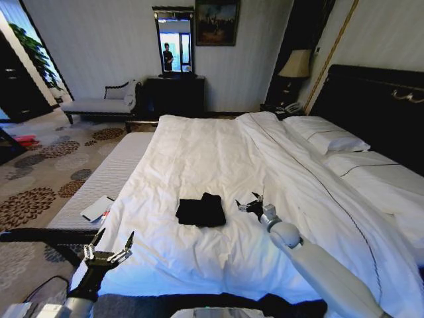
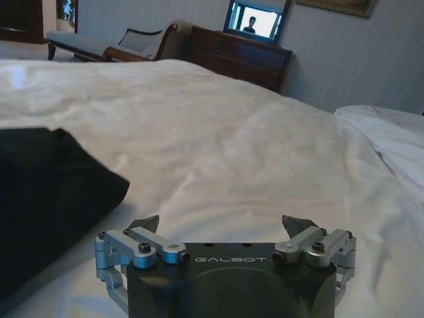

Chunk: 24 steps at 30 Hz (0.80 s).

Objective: Fold the clothes on the bed.

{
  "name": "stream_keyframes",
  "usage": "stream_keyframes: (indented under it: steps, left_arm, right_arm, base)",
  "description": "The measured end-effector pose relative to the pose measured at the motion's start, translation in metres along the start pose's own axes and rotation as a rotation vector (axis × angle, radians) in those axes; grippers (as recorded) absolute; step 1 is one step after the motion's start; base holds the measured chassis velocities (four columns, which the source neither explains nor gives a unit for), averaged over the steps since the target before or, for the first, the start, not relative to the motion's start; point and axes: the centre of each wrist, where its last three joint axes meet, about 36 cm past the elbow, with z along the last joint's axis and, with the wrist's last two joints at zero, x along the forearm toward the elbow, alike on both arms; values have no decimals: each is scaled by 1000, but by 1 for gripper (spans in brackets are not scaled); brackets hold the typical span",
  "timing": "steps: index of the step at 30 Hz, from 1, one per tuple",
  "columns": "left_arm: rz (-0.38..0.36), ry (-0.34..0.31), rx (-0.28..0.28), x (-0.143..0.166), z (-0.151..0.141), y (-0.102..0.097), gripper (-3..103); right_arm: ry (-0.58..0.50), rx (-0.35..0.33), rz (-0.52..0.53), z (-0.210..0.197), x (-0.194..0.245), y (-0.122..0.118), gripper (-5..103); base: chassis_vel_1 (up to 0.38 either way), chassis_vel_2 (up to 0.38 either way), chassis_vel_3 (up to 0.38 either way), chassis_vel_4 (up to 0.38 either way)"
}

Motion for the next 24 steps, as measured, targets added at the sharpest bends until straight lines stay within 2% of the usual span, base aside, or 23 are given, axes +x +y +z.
stream_keyframes:
  steps: [13,24]
  left_arm:
    - [0,0,0,0,0,0,100]
    - [0,0,0,0,0,0,100]
  right_arm:
    - [-24,8,-79,-14,-4,34,100]
    - [-26,45,-165,-27,-16,58,100]
  base:
    - [0,0,0,0]
    - [0,0,0,0]
